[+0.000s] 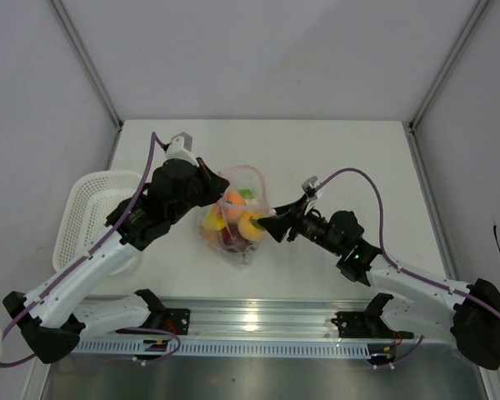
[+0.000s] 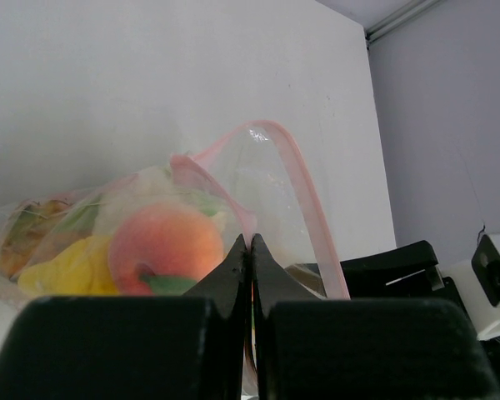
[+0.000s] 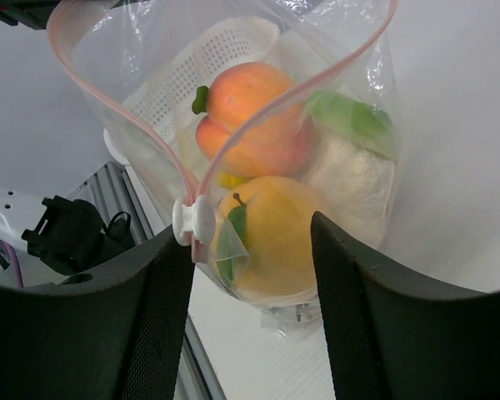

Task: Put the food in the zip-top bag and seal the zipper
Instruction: Adjust the zipper food storage bag at the center of the board, then zip the zipper food storage bag at the center of the board.

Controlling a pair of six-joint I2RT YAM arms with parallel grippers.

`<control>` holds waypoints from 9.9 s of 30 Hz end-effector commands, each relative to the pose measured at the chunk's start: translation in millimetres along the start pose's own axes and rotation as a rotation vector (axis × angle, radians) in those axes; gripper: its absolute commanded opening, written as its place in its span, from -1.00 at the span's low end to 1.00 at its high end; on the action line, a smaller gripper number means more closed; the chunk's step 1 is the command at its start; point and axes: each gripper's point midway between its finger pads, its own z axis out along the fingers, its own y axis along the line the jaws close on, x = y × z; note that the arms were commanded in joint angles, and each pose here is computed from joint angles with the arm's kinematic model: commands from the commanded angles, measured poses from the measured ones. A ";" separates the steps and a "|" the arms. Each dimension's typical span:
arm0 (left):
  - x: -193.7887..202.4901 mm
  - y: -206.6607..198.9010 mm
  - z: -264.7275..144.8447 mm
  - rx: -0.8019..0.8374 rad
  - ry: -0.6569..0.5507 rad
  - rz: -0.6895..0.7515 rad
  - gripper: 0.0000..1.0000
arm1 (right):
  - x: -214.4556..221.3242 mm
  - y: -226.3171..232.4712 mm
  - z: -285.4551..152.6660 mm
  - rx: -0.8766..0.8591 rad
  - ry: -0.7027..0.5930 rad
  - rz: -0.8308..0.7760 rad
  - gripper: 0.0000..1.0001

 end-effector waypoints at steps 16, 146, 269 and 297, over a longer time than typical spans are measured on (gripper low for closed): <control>-17.7 -16.9 -4.7 0.060 -0.068 -0.034 -0.99 | -4.5 4.7 10.9 -0.037 -0.093 0.021 -0.21; 0.0 -109.3 -121.8 0.980 -0.270 1.053 0.99 | -50.3 55.3 4.9 -0.451 0.419 -0.236 -1.00; 59.4 -48.2 -42.1 0.823 0.350 0.795 -0.99 | -52.1 55.0 17.8 -0.426 0.195 -0.023 -0.14; 21.4 -97.4 -64.0 0.926 0.250 0.755 0.26 | -51.5 87.4 4.6 -0.594 0.342 -0.187 -1.00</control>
